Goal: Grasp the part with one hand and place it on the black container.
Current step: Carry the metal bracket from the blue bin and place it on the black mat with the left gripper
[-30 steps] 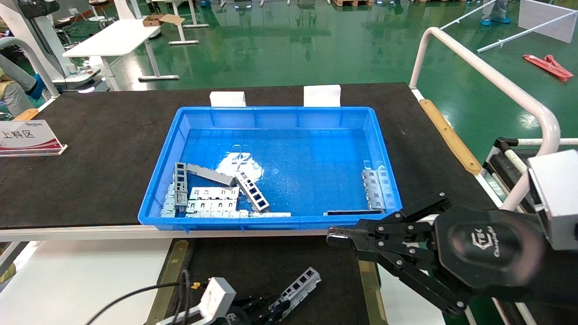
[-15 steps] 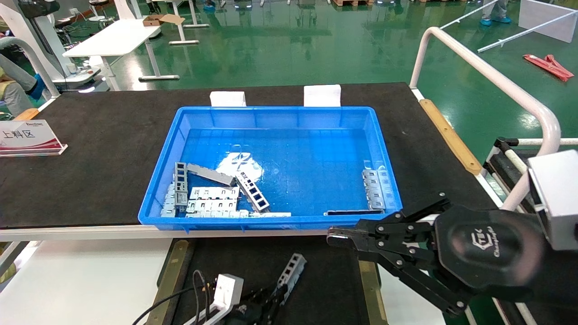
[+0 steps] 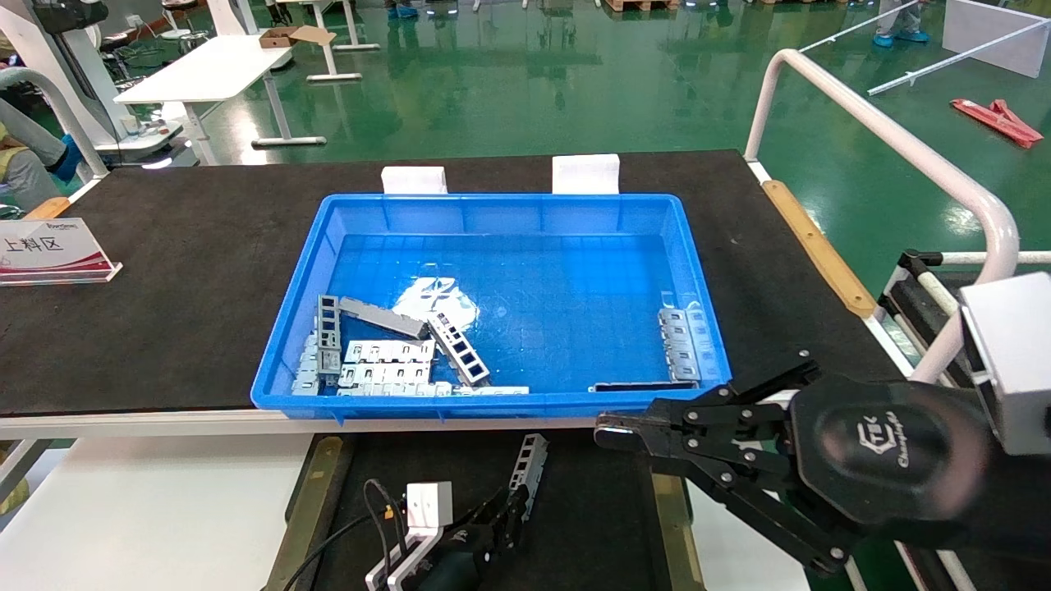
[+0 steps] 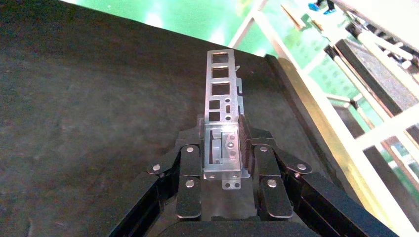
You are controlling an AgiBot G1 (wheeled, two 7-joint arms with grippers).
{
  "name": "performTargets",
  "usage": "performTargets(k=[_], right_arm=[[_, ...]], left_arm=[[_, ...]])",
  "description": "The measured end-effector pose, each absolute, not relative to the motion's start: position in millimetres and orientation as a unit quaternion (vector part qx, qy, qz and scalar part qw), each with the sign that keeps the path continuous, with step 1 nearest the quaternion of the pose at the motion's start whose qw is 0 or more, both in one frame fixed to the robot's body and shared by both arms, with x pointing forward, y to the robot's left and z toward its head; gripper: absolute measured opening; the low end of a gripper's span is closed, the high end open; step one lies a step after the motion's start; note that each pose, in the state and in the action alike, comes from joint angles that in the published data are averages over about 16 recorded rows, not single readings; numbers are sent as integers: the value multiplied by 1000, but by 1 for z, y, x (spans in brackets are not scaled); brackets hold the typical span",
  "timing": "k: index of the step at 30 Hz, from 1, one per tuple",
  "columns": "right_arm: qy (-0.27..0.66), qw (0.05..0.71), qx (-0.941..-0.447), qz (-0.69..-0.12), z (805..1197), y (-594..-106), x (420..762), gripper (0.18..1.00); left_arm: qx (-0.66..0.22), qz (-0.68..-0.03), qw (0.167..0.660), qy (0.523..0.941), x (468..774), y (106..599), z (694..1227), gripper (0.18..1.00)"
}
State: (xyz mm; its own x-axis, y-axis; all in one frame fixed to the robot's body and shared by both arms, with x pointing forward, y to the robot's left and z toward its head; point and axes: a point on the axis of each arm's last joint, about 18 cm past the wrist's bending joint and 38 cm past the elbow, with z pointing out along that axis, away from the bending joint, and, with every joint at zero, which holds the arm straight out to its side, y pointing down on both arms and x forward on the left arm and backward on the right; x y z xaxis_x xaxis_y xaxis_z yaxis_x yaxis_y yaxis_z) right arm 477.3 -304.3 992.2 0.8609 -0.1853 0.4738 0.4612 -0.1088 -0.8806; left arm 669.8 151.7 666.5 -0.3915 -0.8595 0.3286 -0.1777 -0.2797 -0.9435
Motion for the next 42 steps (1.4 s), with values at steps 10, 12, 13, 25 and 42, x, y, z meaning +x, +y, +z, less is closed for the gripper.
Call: performTargets(k=[10,12,13,25,42], right_arm=[[-98,660,-703,-245,992,-304,477,191],[-98,660,-703,-245,992,-304,477,191],[-98,660,-703,-245,992,-304,477,191],[-98,660,-703,-245,992,-304,477,194],[-98,660,-703,-245,992,-304,477,316]], left_arm=[[-514,-635,249,520,675,147,663,318],[-518,-634,246,519,675,146,662,318],[-520,-633,244,519,675,145,662,318],[-531,-629,231,518,676,139,659,318],[-527,-636,231,514,675,134,661,429]])
